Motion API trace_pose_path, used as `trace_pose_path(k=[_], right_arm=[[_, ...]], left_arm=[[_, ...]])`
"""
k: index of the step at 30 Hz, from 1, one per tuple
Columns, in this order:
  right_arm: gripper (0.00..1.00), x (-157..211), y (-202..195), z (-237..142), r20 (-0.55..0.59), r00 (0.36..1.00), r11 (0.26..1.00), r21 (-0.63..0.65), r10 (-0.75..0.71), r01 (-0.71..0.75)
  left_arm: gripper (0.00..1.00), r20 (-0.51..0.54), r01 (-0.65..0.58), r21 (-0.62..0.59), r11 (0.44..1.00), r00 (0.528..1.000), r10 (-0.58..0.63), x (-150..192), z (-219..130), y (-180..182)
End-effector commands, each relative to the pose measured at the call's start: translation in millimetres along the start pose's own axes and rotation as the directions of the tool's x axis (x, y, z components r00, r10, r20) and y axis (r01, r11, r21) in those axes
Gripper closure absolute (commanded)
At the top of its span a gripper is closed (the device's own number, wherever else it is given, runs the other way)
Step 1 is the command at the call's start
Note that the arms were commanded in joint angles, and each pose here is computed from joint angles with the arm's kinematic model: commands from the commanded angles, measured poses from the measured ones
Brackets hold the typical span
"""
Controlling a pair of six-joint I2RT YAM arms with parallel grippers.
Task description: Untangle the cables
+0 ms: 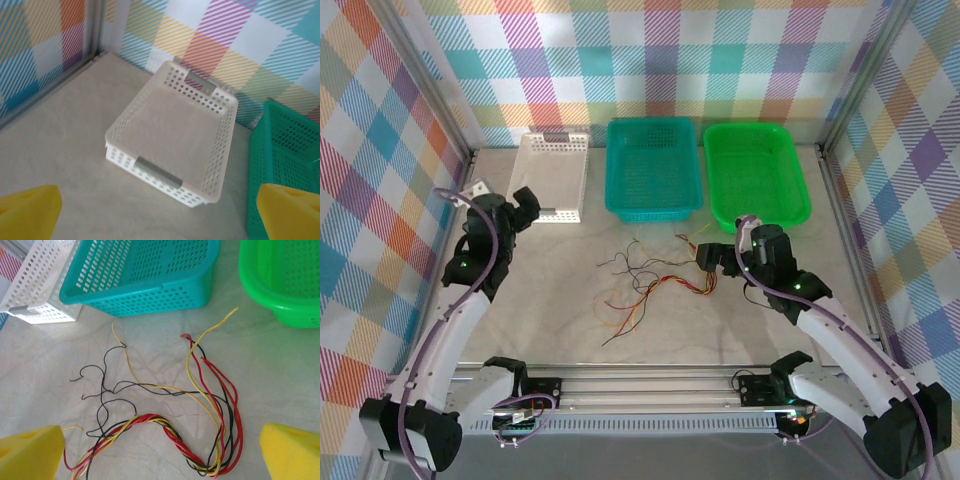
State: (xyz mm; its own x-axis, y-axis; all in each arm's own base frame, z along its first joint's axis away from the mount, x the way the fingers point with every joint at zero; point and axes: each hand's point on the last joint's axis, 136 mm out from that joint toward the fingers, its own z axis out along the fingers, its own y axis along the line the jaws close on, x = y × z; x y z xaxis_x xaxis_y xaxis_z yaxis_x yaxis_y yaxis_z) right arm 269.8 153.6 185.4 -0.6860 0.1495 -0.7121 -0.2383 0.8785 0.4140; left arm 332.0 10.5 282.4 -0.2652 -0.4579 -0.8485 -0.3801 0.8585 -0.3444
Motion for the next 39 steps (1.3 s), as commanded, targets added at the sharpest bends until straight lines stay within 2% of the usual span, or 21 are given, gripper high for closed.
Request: trace_pose_path(k=[1,5,8,11,17,23,30,34,39], right_arm=[[0.0,3.5,6.2,0.3,-0.038,0.999,1.0,0.016,-0.005,0.005],[0.0,27.2,10.1,9.2,-0.124,0.992,0.999,0.035,-0.026,0.03],[0.0,43.1,8.9,15.8,-0.183,0.982,0.997,0.061,-0.038,0.05],[0.0,57.8,9.2,24.9,-0.227,0.973,0.997,0.059,-0.037,0.052],[0.03,85.2,5.6,41.2,-0.314,0.948,0.992,0.091,-0.058,0.091],[0.06,94.1,4.7,52.1,-0.341,0.938,0.988,0.105,-0.069,0.111],[0.1,83.9,-31.6,47.4,-0.299,0.951,0.935,0.309,-0.077,0.173],[0.11,88.7,-46.9,49.2,-0.362,0.93,0.889,0.406,-0.055,0.211],[0.14,99.0,-54.8,56.7,-0.401,0.916,0.87,0.442,-0.025,0.218]], left_arm=[[0.0,-0.217,0.028,-0.02,0.999,0.976,-0.032,43.5,-22.2,15.7],[0.0,-0.306,0.005,0.026,1.0,0.952,0.003,65.4,-33.2,16.1],[0.0,-0.34,-0.01,0.015,1.0,0.94,0.015,76.9,-36.1,22.8],[0.0,-0.363,-0.001,0.053,0.999,0.931,0.02,80.8,-41.4,16.2],[0.0,-0.331,0.008,0.101,0.995,0.943,0.026,73.5,-53.0,11.5],[0.0,-0.308,0.016,0.128,0.992,0.951,0.025,73.4,-60.1,9.8],[0.0,-0.339,0.006,0.155,0.988,0.939,0.047,79.9,-60.7,1.7],[0.0,-0.339,-0.001,0.162,0.987,0.939,0.057,80.3,-61.0,0.4],[0.0,-0.34,-0.01,0.172,0.985,0.938,0.068,80.9,-62.1,-1.5]])
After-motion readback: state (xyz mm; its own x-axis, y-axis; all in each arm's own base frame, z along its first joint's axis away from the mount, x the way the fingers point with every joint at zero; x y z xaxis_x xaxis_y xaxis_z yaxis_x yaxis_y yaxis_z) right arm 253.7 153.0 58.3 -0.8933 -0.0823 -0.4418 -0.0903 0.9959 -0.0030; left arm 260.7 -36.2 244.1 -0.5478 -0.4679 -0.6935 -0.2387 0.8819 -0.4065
